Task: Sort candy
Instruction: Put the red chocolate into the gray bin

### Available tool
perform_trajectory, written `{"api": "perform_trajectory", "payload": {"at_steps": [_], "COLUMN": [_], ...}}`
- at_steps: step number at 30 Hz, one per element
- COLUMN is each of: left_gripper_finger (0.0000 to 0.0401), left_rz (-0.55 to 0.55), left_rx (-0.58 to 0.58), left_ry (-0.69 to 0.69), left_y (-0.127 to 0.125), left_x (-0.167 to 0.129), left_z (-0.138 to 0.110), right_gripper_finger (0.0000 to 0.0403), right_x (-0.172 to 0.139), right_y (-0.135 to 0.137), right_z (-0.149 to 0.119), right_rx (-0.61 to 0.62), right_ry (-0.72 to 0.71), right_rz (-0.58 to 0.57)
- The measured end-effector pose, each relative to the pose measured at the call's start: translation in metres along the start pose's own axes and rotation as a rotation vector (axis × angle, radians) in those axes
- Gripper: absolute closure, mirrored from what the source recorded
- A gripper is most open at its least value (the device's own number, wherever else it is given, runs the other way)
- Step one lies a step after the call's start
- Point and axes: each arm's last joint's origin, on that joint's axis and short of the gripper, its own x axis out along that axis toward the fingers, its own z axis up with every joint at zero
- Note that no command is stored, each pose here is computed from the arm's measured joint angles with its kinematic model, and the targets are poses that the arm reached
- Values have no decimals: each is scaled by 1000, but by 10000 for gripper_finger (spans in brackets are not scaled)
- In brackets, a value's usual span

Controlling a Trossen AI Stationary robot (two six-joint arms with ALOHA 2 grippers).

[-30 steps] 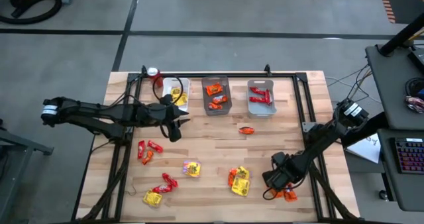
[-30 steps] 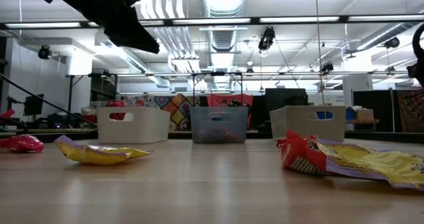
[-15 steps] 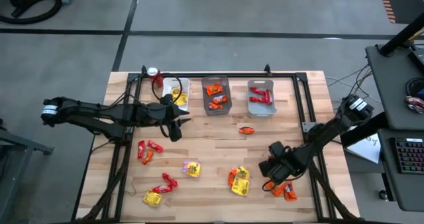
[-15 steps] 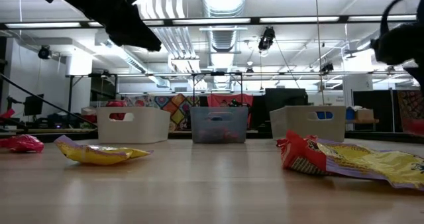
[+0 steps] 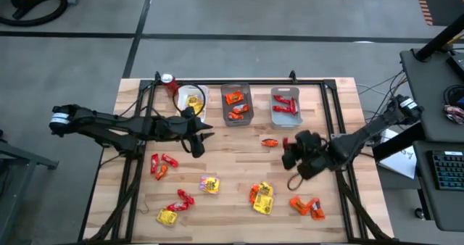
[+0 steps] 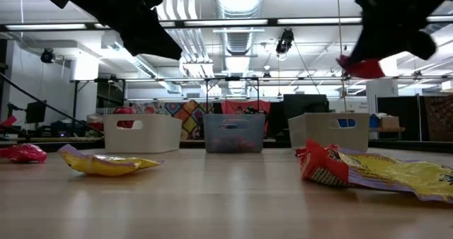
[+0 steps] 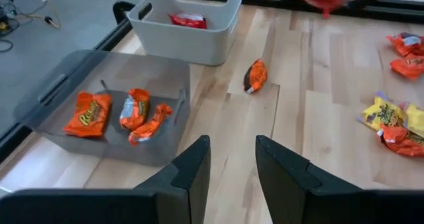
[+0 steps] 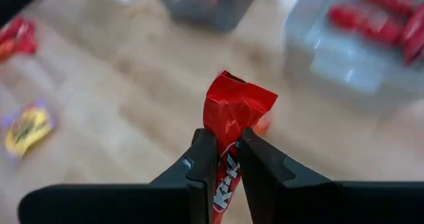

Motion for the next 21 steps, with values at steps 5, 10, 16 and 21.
{"api": "perform_trajectory", "payload": {"at_steps": [5,10,16,21], "left_gripper_finger": [296,296,296,296], "left_rz": [-10,-29,-88,-104], "left_rx": [-23,-40,-77,-108], "left_ry": [20,38,79,128], "left_y": [-5,-11,-15,-16], "left_x": [6,7,6,5], "left_z": [-3,-5,-8,-13], "right_gripper_finger": [351,351,351,351], "right_x": [16,35,56,72], "right_y": [-16,-36,-63,-82], "right_z": [34,65,94,108], "right_rx": [-47,-84,-82,-76], "right_ry": [-50,-45,5,57], "right_rz": [-105,-229,-339,-391]}}
